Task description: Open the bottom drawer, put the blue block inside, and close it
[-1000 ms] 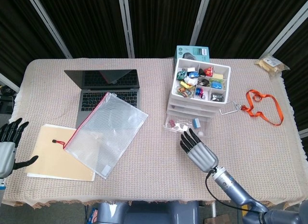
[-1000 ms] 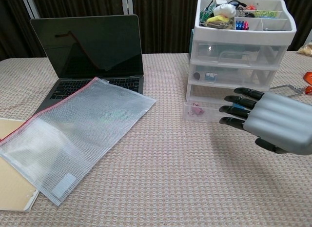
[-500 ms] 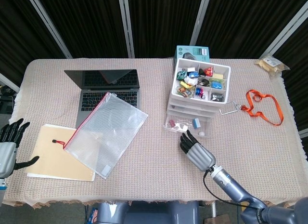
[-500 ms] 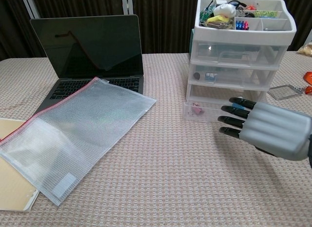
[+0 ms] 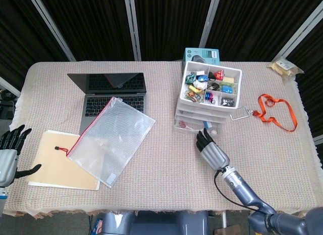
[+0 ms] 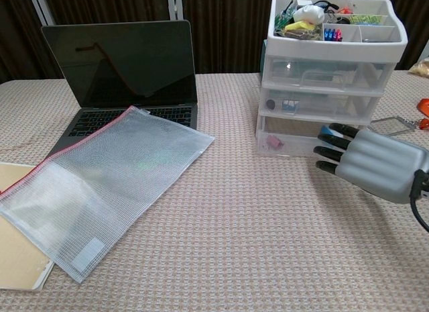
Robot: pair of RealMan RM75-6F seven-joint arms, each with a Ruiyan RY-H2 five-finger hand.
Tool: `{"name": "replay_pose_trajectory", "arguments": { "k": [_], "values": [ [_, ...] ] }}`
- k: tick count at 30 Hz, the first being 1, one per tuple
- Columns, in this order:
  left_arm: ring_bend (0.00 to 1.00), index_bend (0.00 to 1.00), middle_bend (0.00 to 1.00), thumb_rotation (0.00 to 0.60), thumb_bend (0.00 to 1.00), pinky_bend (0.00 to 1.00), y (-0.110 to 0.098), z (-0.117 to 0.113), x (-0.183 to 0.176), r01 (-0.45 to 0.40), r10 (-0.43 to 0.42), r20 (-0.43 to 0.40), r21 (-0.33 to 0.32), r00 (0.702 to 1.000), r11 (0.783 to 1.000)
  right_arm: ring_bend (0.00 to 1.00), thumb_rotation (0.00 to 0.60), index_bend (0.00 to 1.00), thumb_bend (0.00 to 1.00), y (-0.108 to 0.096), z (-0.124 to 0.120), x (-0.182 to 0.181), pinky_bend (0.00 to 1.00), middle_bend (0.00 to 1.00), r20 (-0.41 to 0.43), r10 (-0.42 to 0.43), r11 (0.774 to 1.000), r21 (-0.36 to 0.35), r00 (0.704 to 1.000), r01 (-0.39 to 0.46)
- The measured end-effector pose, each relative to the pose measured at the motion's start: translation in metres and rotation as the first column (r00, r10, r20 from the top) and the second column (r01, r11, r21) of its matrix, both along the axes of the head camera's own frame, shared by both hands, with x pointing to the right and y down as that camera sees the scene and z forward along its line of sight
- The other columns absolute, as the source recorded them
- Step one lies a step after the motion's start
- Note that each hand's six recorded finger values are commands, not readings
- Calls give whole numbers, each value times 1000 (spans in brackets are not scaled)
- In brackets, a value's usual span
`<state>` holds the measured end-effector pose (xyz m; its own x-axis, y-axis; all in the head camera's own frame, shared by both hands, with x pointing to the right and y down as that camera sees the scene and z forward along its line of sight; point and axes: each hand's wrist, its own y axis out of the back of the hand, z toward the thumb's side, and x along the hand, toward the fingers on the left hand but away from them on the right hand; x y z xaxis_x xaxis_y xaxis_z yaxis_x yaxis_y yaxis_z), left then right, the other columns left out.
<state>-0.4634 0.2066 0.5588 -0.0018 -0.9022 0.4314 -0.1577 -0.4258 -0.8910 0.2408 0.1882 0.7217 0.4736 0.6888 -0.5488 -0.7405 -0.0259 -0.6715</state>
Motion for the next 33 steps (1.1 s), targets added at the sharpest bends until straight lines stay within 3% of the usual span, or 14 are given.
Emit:
{"name": "replay_pose_trajectory", "arguments": {
  "k": [21,33],
  "values": [
    [0,86,0,600,154,0,-1,0,0,4,-4,0,-1,1000,1000,0,600,178,360,-34,21,14,57,76,-75,176,984,40,982,-173],
    [0,89,0,600,154,0,0,0,0,2,-2,2,-1,1000,1000,0,600,178,360,-27,11,11,58,76,-36,191,981,36,981,-189]
  ]
}}
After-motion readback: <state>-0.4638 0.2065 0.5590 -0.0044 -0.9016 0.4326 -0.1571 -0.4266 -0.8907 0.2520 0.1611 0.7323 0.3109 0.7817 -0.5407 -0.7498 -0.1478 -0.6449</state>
